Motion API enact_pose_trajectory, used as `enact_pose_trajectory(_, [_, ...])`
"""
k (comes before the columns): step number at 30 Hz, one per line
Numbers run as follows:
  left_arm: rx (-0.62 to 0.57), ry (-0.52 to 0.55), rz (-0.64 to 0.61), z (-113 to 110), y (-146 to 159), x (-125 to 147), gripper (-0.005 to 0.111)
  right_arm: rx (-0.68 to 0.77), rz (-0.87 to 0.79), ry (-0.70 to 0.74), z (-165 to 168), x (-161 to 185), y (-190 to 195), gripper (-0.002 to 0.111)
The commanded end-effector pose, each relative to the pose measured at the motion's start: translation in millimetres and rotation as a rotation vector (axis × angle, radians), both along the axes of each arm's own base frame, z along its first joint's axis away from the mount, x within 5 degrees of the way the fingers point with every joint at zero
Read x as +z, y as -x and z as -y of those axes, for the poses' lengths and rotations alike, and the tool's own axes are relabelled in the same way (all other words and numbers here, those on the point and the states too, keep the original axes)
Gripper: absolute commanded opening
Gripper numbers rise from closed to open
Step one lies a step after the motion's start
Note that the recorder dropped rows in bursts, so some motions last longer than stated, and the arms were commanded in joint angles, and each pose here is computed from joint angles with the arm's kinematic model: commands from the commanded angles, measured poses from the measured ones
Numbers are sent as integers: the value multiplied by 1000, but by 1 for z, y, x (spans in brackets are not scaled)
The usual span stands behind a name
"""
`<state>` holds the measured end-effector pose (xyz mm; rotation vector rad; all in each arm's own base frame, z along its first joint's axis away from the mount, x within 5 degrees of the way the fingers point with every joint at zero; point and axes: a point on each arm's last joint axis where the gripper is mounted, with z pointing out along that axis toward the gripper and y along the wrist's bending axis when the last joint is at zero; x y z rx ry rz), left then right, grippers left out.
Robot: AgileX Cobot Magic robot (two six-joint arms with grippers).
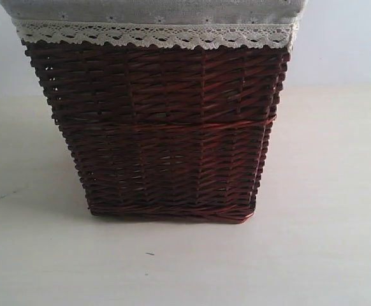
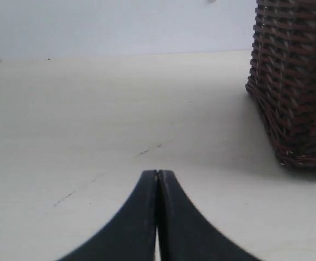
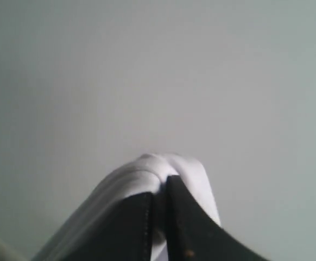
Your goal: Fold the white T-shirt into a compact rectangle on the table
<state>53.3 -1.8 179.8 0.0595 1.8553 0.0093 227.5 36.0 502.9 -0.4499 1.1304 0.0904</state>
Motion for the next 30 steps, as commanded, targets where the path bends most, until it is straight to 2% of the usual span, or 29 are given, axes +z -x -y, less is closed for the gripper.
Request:
enact_pose_trajectory(1, [1, 3, 16, 0, 0, 1, 0, 150, 204, -89, -7, 58, 64, 0])
enact_pose_trajectory(8, [1, 3, 16, 0, 0, 1, 0, 274, 322, -155, -10, 103, 128, 0])
enact_pose_trajectory(13, [1, 3, 16, 0, 0, 1, 0, 437, 332, -204, -17, 125, 158, 0])
enact_pose_trajectory(18, [1, 3, 16, 0, 0, 1, 0, 461, 451, -203, -16, 152, 195, 0])
enact_pose_trajectory(23, [1, 3, 16, 0, 0, 1, 0, 560, 554, -277, -14, 181, 250, 0])
enact_pose_trajectory(27, [1, 3, 16, 0, 0, 1, 0, 687, 509, -365, -14, 193, 256, 0])
enact_pose_trajectory(29, [1, 3, 16, 0, 0, 1, 0, 732, 437, -338, -19, 191, 249, 0])
enact_pose_trajectory(30, [1, 3, 16, 0, 0, 1, 0, 702, 362, -255, -24, 185, 239, 0])
